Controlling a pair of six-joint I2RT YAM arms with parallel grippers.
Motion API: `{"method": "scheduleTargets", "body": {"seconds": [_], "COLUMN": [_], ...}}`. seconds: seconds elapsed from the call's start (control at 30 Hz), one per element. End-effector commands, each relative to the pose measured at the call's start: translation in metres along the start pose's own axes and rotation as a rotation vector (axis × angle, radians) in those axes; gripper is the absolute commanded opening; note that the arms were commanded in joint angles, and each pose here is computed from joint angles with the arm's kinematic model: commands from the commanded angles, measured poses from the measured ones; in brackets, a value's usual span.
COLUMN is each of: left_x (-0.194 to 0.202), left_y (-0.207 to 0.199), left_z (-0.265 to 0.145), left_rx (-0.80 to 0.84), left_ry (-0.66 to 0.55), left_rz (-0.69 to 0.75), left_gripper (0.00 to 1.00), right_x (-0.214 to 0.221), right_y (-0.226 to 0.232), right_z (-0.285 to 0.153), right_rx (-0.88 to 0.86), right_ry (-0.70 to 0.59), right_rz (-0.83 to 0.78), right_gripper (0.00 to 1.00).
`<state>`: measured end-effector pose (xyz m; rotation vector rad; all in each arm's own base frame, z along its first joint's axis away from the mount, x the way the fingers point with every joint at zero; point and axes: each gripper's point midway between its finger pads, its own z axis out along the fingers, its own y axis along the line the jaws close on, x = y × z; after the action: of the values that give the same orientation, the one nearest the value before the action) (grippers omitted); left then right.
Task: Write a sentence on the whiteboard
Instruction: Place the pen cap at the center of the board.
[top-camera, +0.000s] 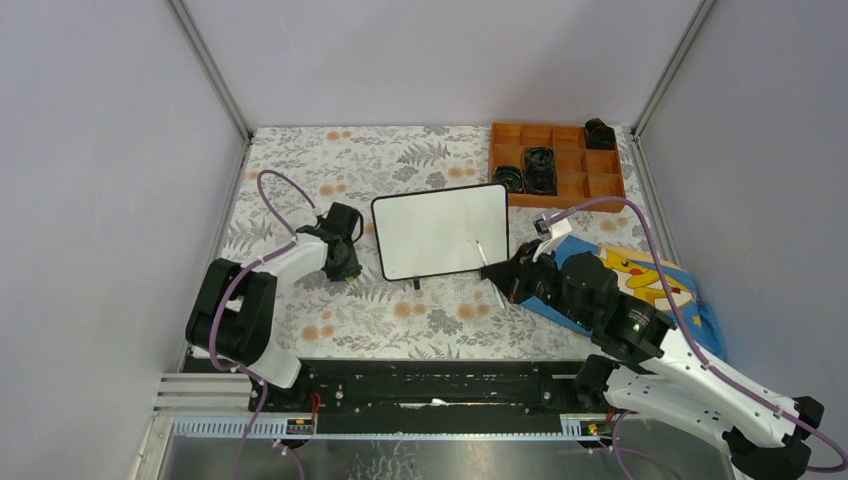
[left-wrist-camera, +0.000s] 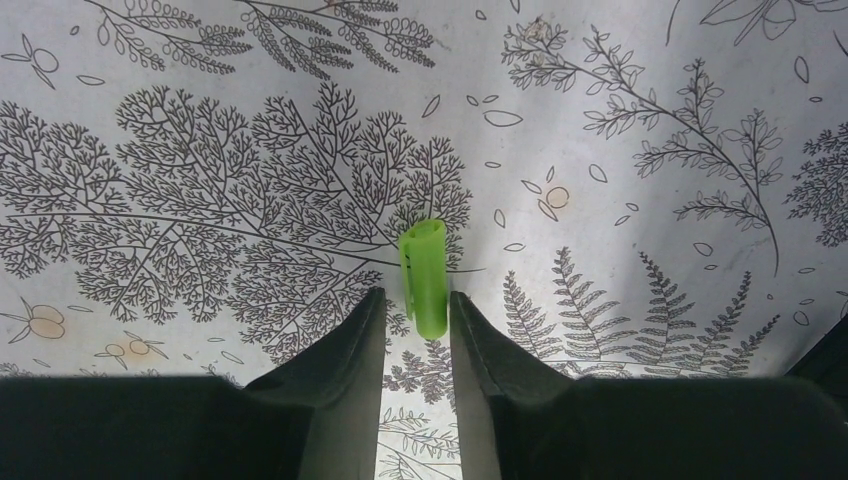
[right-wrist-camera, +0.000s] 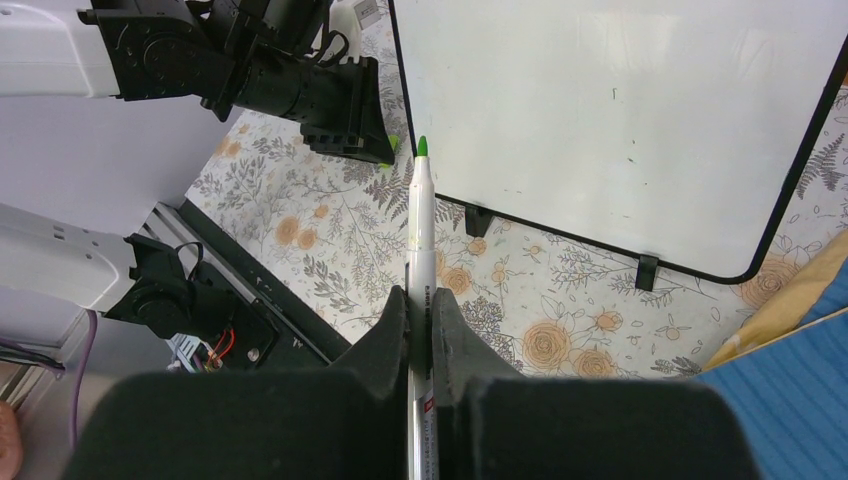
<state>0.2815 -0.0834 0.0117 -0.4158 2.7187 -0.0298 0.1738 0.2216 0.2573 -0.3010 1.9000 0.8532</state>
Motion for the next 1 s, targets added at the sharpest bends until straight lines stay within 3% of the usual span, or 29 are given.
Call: {"method": "scheduleTargets", "body": {"seconds": [0.0, 0.5, 0.67, 0.83, 0.97], "left_x": [-0.009, -0.018, -0.034, -0.069, -0.064], "left_y": [-0.001, -0.002, 0.001, -0.024, -0.071], "left_z": [0.004, -0.018, -0.067, -0.176, -0.26], "left_rx": [0.009, 0.04, 0.089, 0.423, 0.843], "left_ry": [-0.026, -0.092, -0.218, -0.514, -0.63], "left_rz": [-0.012, -0.043, -0.129, -0.183, -0.048], "left_gripper": [0.37, 0.61, 0.68, 0.77, 0.8], "right_x": [-0.014, -0.015, -0.017, -0.022, -0.033], "right_y": [0.004, 0.004, 0.009, 0.031, 0.063], "right_z": [-0.002, -0.005, -0.004, -0.003, -0.007], "right_rx": [-0.012, -0.009, -0.025, -0.144, -0.306], "right_ry": [-0.051, -0.045, -0.035, -0.032, -0.055], "right_rz": [0.002, 0.004, -0.011, -0.076, -0.106], "right_gripper": [0.0, 0.0, 0.0, 0.0, 0.0]}}
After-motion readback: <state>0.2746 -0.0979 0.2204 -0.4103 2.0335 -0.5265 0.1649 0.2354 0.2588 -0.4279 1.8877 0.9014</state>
